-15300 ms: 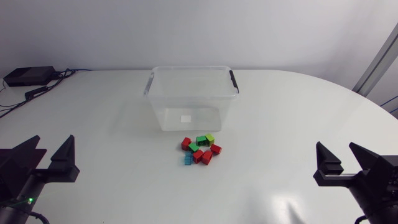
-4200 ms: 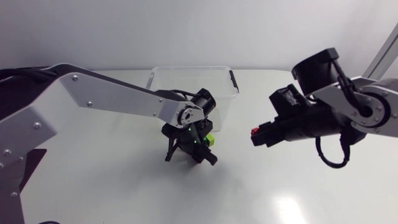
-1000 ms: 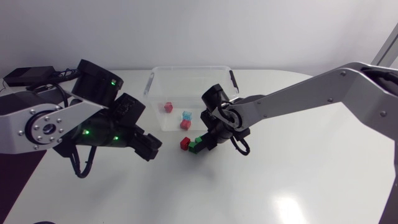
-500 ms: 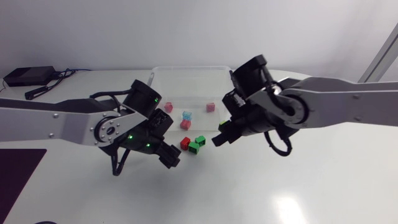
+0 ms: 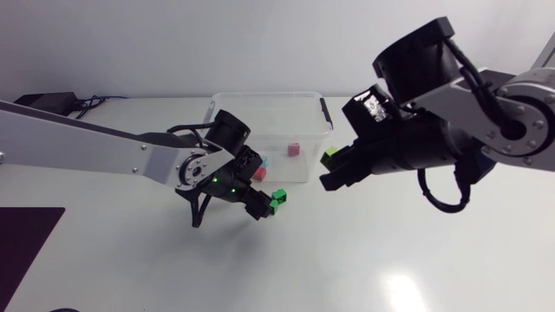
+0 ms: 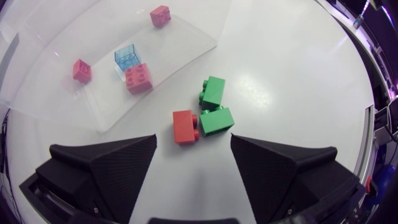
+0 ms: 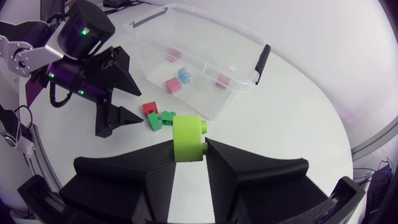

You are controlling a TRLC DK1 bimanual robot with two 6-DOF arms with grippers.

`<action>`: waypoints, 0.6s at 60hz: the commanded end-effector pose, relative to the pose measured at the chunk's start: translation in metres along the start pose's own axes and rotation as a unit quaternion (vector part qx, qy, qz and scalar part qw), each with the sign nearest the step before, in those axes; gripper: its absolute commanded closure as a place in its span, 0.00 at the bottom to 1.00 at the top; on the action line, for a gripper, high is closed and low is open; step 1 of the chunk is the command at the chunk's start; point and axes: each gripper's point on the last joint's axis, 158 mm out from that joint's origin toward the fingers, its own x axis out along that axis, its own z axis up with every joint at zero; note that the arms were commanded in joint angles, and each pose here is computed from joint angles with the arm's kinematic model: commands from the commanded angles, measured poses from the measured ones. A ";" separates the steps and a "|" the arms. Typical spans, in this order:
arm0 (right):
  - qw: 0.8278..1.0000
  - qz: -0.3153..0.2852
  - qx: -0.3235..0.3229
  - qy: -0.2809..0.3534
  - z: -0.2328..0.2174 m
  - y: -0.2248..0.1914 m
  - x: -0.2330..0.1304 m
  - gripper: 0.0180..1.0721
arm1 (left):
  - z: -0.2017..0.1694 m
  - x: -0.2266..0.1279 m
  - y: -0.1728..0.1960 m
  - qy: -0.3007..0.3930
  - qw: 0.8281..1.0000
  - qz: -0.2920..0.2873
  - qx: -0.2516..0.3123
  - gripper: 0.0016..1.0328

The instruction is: Place the duplo bricks in the container

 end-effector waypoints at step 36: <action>0.996 0.009 0.042 -0.075 0.113 -0.018 0.017 0.76 | 0.005 0.018 0.038 -0.027 0.999 0.045 -0.009 0.24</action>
